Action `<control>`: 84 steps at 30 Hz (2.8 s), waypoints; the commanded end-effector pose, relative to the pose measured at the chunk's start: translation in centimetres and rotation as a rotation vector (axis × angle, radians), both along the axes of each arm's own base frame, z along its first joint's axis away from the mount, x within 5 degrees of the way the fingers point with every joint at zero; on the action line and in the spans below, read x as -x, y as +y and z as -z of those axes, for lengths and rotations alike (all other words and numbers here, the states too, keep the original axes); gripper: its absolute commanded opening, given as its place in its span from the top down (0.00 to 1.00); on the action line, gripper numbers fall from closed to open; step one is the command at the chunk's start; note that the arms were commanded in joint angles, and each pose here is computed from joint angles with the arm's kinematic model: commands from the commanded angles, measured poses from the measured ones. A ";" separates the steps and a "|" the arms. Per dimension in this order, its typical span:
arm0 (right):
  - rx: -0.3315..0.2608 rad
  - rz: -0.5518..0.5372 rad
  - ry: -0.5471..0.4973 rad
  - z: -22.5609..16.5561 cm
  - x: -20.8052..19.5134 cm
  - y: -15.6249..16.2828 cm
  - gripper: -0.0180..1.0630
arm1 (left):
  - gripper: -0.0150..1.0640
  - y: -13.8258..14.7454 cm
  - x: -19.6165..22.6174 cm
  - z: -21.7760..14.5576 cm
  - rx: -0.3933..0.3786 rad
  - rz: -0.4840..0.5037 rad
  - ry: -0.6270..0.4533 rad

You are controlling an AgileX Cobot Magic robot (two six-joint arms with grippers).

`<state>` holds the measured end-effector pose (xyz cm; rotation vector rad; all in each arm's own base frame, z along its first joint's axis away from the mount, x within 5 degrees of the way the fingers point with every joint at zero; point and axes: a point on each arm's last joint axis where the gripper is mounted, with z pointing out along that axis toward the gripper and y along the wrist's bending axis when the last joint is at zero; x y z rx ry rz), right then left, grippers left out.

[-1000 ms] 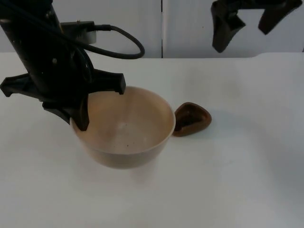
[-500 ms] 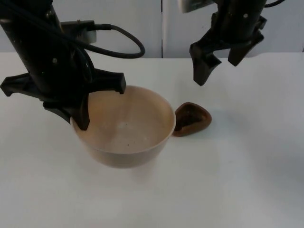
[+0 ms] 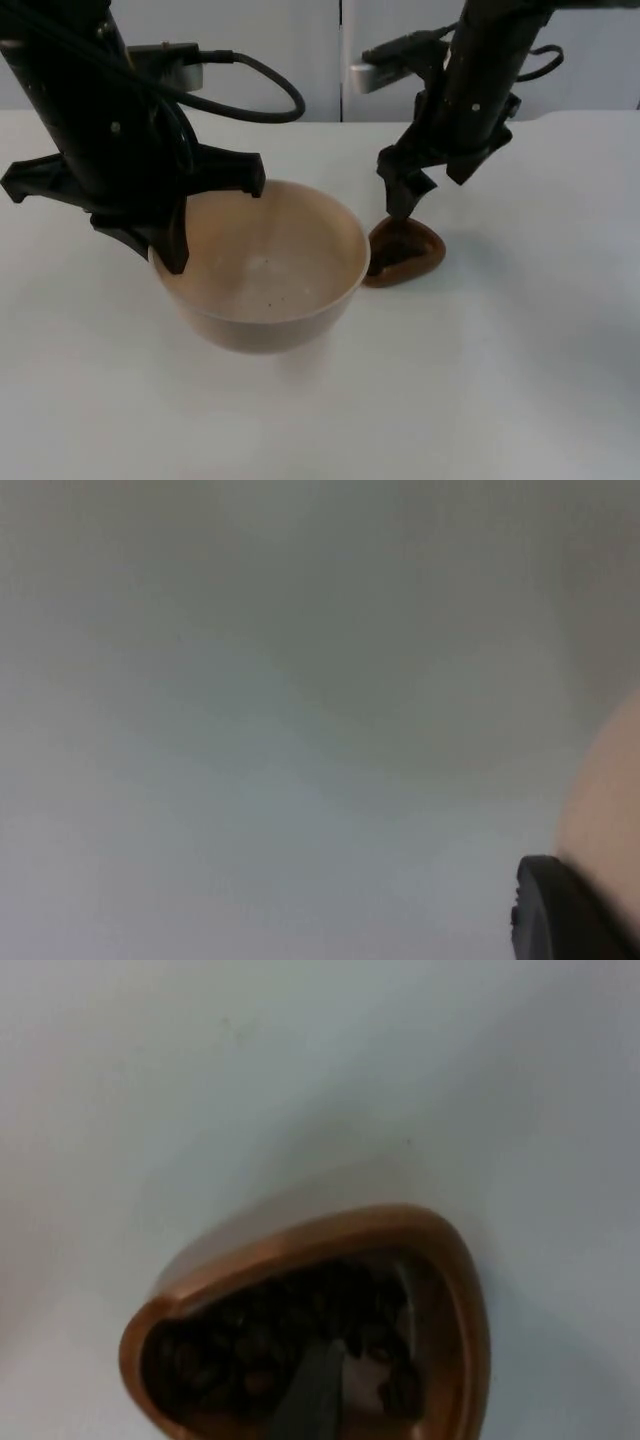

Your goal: Pick up the bowl with the left hand and pour the coffee beans from the cup into the bowl with the right hand.

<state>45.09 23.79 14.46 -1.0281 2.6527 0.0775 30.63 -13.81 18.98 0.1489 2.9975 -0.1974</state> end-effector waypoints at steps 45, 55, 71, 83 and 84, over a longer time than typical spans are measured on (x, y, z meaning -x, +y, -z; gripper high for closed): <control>0.032 -0.015 0.007 3.9 -0.6 0.3 0.98 | 0.99 -0.2 0.1 -0.5 0.018 -0.010 -0.009; 0.028 -0.015 0.000 0.7 -0.1 0.0 0.98 | 0.99 -0.2 0.1 -0.5 0.018 -0.010 -0.009; -0.023 -0.011 -0.084 -12.5 3.3 -1.7 0.98 | 0.99 -0.2 0.1 -0.5 0.020 -0.023 -0.008; -0.057 -0.011 -0.134 -17.7 6.1 -1.8 0.98 | 0.99 -0.3 -0.2 -0.5 0.046 -0.112 -0.026; -0.058 -0.022 -0.134 -17.7 6.4 -1.3 0.98 | 0.99 -0.4 -0.2 -0.5 0.047 -0.116 -0.028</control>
